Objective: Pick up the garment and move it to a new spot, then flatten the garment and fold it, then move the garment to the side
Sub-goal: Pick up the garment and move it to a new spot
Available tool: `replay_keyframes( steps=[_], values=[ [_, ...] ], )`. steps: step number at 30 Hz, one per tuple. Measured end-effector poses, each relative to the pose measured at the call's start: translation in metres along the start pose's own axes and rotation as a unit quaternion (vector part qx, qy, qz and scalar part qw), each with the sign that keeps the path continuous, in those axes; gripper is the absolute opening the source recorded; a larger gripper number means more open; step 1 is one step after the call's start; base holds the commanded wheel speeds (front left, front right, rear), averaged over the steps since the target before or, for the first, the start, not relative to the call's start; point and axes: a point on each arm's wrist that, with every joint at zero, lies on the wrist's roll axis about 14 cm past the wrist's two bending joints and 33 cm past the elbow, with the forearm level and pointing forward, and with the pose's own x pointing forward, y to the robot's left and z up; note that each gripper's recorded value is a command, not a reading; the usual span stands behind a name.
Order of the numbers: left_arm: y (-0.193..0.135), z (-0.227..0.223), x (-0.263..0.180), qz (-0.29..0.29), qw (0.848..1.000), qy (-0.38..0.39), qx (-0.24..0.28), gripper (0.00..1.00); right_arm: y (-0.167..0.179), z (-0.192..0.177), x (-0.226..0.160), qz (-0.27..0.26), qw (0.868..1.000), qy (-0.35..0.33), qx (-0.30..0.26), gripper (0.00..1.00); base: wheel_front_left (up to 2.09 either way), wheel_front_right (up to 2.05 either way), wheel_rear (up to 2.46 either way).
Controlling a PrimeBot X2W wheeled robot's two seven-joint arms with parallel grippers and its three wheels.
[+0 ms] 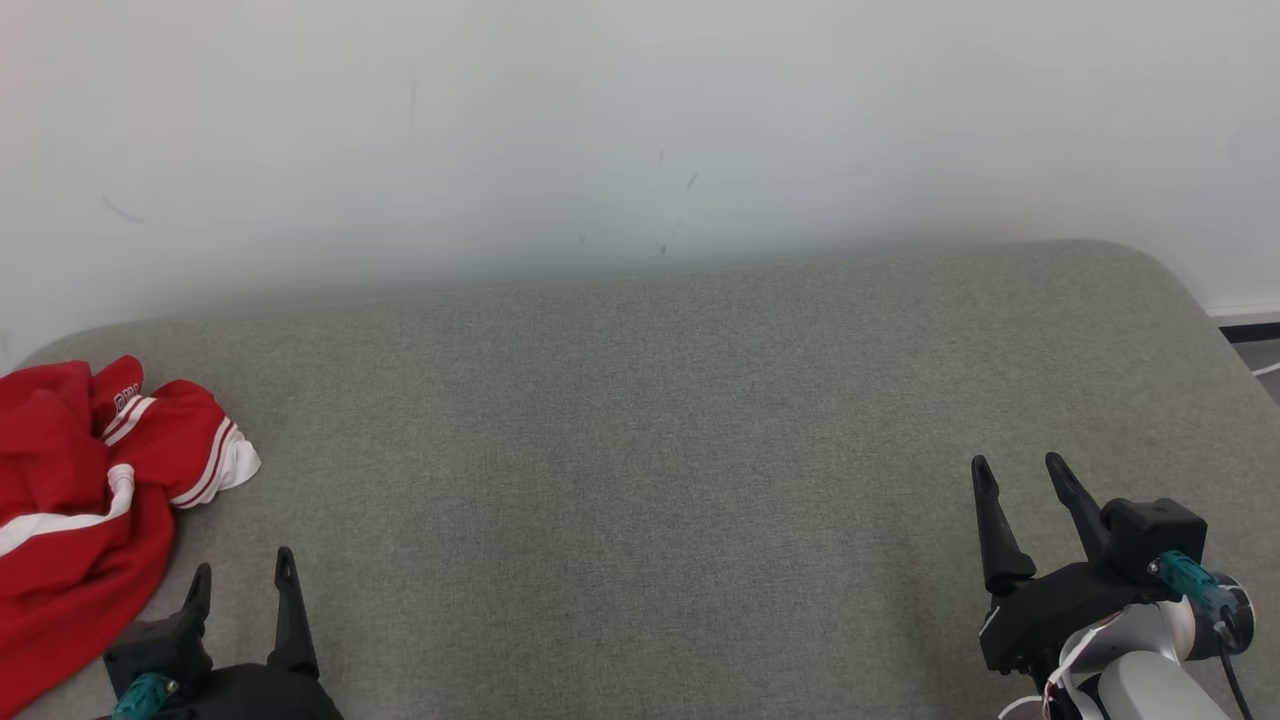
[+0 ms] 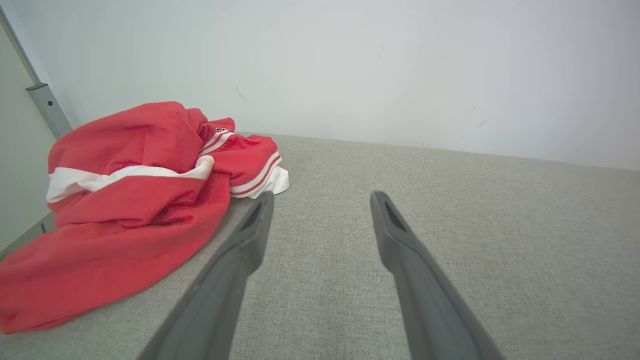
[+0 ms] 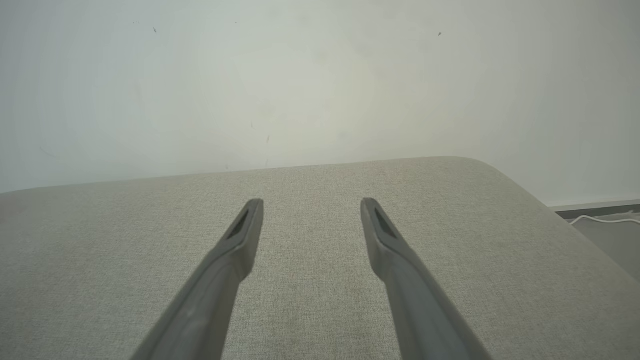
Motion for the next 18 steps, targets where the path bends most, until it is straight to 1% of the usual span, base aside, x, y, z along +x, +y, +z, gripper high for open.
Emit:
replay_keyframes(
  steps=[8,18],
  values=[
    [0.005,-0.001,-0.004,0.005,1.0,0.005,0.009,1.0,0.005,0.0,0.005,0.011,1.0,0.001,-0.006,1.0,0.0,0.0,0.0],
    [0.033,0.003,-0.017,0.046,0.999,0.003,0.012,1.0,0.043,-0.005,0.018,0.064,0.998,0.009,-0.009,1.0,0.0,0.0,0.0]
  ],
)
